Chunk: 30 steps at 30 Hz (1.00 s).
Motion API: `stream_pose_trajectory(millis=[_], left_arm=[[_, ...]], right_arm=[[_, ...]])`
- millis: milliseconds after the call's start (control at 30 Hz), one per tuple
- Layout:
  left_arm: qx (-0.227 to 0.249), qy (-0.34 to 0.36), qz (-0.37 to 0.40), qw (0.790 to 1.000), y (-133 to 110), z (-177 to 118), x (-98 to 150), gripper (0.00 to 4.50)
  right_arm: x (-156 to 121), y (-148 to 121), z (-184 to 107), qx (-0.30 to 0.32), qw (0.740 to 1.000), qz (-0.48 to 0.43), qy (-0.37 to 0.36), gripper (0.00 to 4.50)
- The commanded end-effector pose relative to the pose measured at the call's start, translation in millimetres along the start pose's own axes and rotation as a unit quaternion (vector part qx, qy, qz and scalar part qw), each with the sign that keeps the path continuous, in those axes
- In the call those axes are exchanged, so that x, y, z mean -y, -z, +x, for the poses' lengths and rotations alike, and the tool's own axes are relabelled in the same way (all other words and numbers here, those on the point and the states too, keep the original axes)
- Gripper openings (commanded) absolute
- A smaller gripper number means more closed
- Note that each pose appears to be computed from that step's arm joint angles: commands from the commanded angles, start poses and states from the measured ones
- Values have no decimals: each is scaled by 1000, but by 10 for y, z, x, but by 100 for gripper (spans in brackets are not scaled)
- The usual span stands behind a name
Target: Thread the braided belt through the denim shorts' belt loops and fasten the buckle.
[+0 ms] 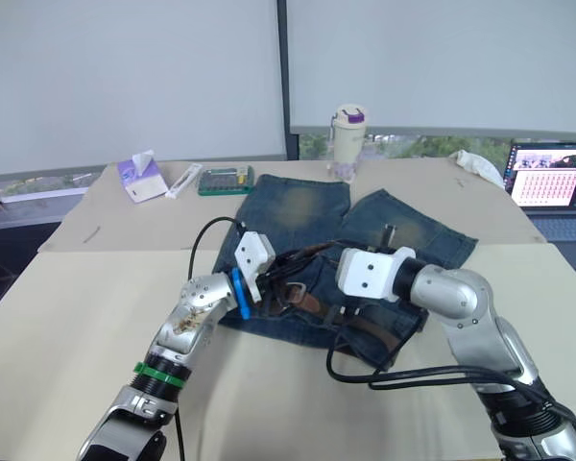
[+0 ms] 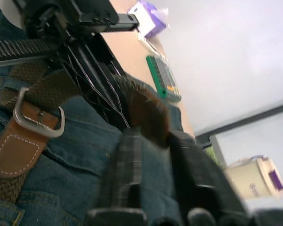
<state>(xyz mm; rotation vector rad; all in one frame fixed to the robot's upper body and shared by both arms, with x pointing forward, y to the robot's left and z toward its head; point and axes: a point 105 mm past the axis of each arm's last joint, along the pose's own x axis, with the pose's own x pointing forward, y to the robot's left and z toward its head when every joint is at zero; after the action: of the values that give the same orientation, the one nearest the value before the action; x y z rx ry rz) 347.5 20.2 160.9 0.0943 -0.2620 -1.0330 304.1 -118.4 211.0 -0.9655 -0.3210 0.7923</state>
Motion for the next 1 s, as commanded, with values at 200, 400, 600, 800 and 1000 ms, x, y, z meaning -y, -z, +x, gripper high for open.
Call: stream_pose_trajectory(millis=[200, 400, 600, 800, 1000], left_arm=[[125, -48, -319, 938, -295, -177, -294, 0], [161, -55, -452, 876, -311, -458, -468, 0], [174, -77, -500, 845, -304, -661, -601, 0], [190, -118, -522, 823, -254, -886, -720, 0], [227, -153, -547, 791, -253, -1040, -845, 0]], right_arm=[[-196, -95, 173, 87, 918, 379, 81, 446], [-532, -39, 352, 98, 869, 484, 16, 446], [-908, 123, 453, 65, 868, 491, -44, 446], [-984, 262, 420, 41, 879, 471, -61, 446], [-1091, 384, 349, 11, 889, 450, -88, 446]])
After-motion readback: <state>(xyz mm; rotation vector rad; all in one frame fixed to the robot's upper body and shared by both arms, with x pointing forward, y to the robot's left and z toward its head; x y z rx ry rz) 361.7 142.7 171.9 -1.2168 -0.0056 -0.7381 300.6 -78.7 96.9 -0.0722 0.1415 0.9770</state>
